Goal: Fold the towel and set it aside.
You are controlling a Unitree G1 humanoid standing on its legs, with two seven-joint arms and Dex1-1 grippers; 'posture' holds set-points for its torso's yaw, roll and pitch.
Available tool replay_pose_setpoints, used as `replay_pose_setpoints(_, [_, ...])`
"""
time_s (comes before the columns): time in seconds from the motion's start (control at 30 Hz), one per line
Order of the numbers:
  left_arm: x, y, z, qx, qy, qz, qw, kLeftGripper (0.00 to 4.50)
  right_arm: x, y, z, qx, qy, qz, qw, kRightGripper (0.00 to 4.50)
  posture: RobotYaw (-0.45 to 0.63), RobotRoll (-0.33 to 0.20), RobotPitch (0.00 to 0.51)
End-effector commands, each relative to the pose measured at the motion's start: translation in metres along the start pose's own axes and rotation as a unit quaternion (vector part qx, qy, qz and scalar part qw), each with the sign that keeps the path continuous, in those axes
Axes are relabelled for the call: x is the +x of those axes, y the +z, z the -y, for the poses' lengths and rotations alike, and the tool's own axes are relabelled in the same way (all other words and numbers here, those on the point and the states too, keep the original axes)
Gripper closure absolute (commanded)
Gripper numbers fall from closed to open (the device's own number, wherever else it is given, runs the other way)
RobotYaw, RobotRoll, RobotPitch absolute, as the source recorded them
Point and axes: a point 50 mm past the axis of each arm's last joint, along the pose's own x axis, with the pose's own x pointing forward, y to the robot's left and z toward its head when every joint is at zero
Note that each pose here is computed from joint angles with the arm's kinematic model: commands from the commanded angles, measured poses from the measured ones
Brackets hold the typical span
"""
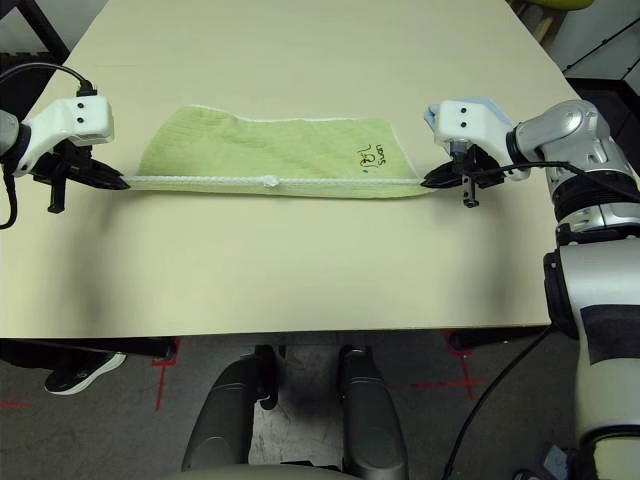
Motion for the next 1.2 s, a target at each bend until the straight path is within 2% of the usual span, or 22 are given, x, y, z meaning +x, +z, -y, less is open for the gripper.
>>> replay_pose_setpoints(0.03, [-0.006,-0.008,0.012,-0.015,-0.028,-0.014,0.999,4.48,-0.005,-0.012,-0.007,0.014,0.025,-0.023,0.999,4.5,-0.03,0.0,0.216])
replay_pose_setpoints(0.37, [0.0,-0.009,0.027,-0.003,-0.089,-0.047,0.995,4.48,-0.01,-0.021,-0.021,0.021,0.103,-0.071,0.992,4.5,-0.02,0.0,0.218])
replay_pose_setpoints(0.63, [0.004,-0.015,0.013,0.023,-0.067,-0.064,0.995,4.48,-0.012,-0.025,-0.03,0.031,0.125,-0.079,0.989,4.5,-0.02,0.0,0.219])
replay_pose_setpoints(0.73, [0.001,-0.003,0.001,-0.001,-0.035,-0.008,0.999,4.48,-0.014,-0.017,-0.022,0.051,0.095,-0.033,0.994,4.5,-0.03,0.0,0.219])
replay_pose_setpoints(0.8, [-0.006,0.006,-0.025,-0.023,0.104,0.037,0.994,4.48,-0.009,-0.001,0.006,0.065,-0.071,0.043,0.994,4.5,-0.03,0.0,0.22])
replay_pose_setpoints(0.83, [-0.009,0.01,-0.038,-0.025,0.19,0.051,0.98,4.48,-0.009,0.008,0.022,0.073,-0.174,0.072,0.979,4.5,-0.03,0.0,0.22])
replay_pose_setpoints(0.87, [-0.017,0.018,-0.052,-0.037,0.294,0.075,0.952,4.48,-0.013,0.019,0.038,0.081,-0.283,0.1,0.951,4.5,-0.03,0.0,0.22])
replay_pose_setpoints(0.93, [-0.037,0.036,-0.071,-0.038,0.456,0.118,0.881,4.48,-0.032,0.04,0.062,0.1,-0.452,0.155,0.873,4.5,-0.03,0.0,0.222])
replay_pose_setpoints(0.97, [-0.047,0.044,-0.077,-0.035,0.511,0.138,0.848,4.48,-0.042,0.05,0.069,0.114,-0.505,0.187,0.835,4.5,-0.03,0.0,0.22])
replay_pose_setpoints(1.0, [-0.053,0.049,-0.079,-0.031,0.54,0.15,0.828,4.48,-0.048,0.055,0.073,0.124,-0.532,0.206,0.812,4.5,-0.03,0.0,0.22])
replay_pose_setpoints(1.03, [-0.062,0.059,-0.081,-0.028,0.573,0.185,0.798,4.48,-0.056,0.062,0.076,0.114,-0.558,0.228,0.789,4.5,-0.03,0.0,0.219])
replay_pose_setpoints(1.1, [-0.071,0.069,-0.082,-0.025,0.593,0.232,0.771,4.48,-0.065,0.07,0.077,0.093,-0.585,0.251,0.765,4.5,-0.02,0.0,0.218])
replay_pose_setpoints(1.13, [-0.072,0.072,-0.081,-0.02,0.591,0.246,0.768,4.48,-0.066,0.072,0.077,0.081,-0.592,0.258,0.759,4.5,-0.02,0.0,0.218])
replay_pose_setpoints(1.2, [-0.068,0.073,-0.08,-0.001,0.581,0.244,0.776,4.48,-0.063,0.075,0.074,0.051,-0.585,0.265,0.765,4.5,-0.02,0.0,0.217])
